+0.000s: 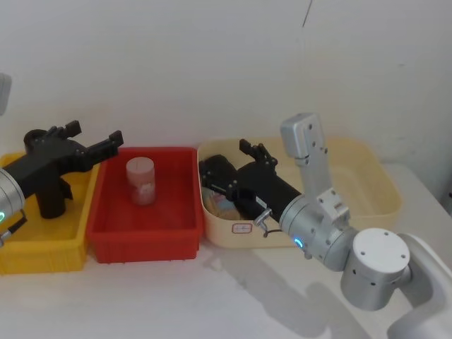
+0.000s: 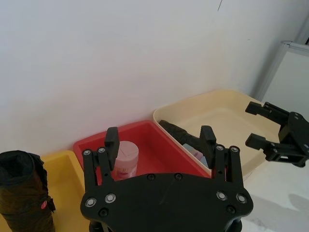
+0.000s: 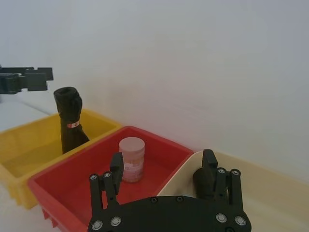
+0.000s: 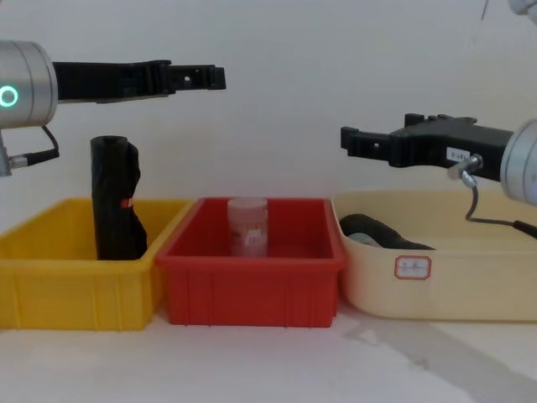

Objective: Pick up the garbage bag with the one hand and transfer it to the other hand.

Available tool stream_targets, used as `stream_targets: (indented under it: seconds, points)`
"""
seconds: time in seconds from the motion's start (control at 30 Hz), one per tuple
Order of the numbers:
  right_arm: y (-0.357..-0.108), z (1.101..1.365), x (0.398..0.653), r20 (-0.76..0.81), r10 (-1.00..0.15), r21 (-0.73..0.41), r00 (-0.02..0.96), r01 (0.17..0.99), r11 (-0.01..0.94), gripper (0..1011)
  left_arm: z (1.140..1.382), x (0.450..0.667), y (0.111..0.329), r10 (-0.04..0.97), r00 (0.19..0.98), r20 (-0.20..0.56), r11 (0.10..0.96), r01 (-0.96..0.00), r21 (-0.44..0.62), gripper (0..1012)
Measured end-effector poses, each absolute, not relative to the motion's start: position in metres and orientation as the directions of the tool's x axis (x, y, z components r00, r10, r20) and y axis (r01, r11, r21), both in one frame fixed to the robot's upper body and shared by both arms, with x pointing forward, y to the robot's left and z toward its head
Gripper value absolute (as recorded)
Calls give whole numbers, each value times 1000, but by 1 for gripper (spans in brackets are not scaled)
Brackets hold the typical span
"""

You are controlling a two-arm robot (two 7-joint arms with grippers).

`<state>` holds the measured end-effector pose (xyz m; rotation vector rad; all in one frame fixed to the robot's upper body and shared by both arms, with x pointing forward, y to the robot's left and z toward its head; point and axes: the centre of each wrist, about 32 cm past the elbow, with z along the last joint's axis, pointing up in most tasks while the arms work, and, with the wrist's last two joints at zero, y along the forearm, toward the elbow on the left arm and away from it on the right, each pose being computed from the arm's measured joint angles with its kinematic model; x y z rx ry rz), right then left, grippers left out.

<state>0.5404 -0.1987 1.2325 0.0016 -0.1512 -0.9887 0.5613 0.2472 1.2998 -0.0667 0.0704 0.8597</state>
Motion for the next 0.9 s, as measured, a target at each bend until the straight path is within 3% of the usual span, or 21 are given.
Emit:
stream_targets:
  seconds: [0.9]
  points:
    - [-188,1224,527,126,-830,86,543,828,554,1000,1300,561,247,754,651,-89,651,-759,-30,1002]
